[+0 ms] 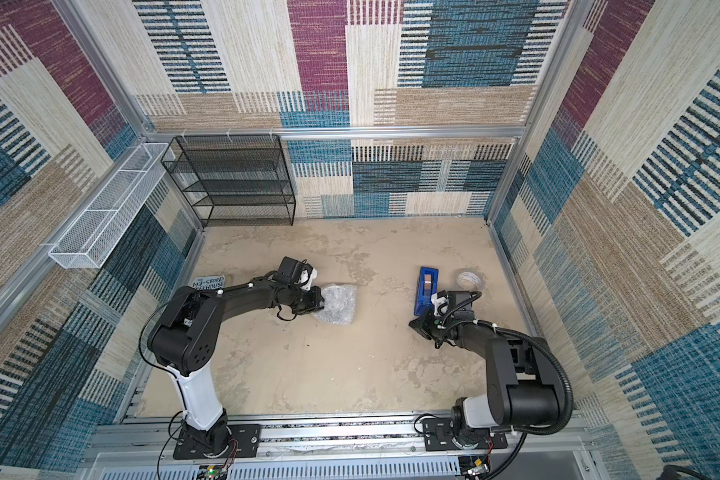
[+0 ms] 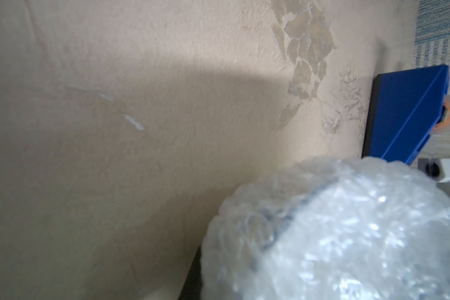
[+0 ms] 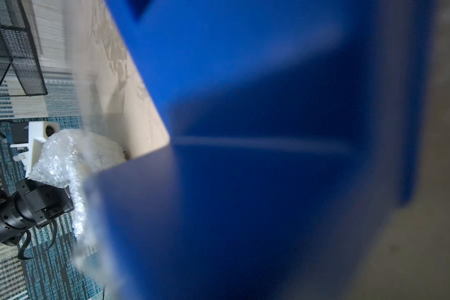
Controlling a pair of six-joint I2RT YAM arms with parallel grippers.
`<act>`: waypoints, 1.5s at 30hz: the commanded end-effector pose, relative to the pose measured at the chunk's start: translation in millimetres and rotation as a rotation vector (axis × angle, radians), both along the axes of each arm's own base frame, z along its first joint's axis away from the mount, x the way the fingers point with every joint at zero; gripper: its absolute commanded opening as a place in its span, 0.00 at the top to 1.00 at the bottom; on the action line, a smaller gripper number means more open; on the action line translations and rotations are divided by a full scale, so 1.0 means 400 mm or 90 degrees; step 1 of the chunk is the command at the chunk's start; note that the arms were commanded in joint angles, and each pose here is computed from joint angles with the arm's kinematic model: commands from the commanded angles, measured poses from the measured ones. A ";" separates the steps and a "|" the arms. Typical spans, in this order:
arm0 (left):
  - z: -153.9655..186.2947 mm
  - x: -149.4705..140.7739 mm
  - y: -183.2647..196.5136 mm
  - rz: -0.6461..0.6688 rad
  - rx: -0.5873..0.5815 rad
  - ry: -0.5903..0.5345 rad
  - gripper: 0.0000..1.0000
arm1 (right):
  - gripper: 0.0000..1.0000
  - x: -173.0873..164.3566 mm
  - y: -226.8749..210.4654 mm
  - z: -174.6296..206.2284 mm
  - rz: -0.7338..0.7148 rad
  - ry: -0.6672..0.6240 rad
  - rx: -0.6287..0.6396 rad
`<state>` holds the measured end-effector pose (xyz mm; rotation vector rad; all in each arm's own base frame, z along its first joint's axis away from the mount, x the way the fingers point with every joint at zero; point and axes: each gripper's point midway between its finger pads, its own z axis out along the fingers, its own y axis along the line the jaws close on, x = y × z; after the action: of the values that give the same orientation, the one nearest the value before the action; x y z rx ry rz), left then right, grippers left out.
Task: Wrap bowls in bubble wrap
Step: Tear off the tape using the Tape Cutter.
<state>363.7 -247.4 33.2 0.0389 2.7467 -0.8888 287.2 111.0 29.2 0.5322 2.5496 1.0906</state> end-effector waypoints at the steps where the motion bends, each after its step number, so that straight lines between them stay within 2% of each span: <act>1: 0.008 0.006 -0.005 -0.014 -0.001 -0.012 1.00 | 1.00 -0.043 0.092 -0.011 0.040 0.047 0.057; 4: 0.012 0.006 -0.002 -0.014 0.003 -0.014 1.00 | 1.00 -0.063 0.153 -0.003 0.066 0.051 0.075; 8: 0.012 0.006 0.002 -0.014 0.009 -0.016 1.00 | 1.00 -0.110 0.166 -0.008 0.078 0.076 0.087; 11: 0.015 0.006 -0.001 -0.014 0.005 -0.016 1.00 | 1.00 -0.102 0.150 0.037 0.070 0.032 0.061; 13: 0.019 0.008 -0.001 -0.014 0.006 -0.019 1.00 | 1.00 -0.111 0.164 0.083 0.089 0.019 0.082; 17: 0.024 0.011 -0.002 -0.017 0.007 -0.021 1.00 | 1.00 -0.135 0.156 0.135 0.092 -0.010 0.074; 23: 0.025 0.008 0.003 -0.017 0.012 -0.022 1.00 | 1.00 -0.204 0.161 0.176 0.117 -0.027 0.116; 28: 0.021 0.006 -0.001 -0.020 0.009 -0.021 1.00 | 1.00 -0.221 0.198 0.264 0.157 -0.048 0.210; 35: 0.017 0.006 -0.001 -0.019 0.009 -0.018 1.00 | 1.00 -0.145 0.222 0.352 0.216 -0.123 0.184; 45: 0.021 0.007 0.004 -0.020 0.021 -0.021 1.00 | 1.00 0.129 0.309 0.472 0.268 -0.212 0.210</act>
<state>364.1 -243.8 35.6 0.0721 2.7564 -0.8361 317.8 223.8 200.8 -0.0162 2.3361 1.5638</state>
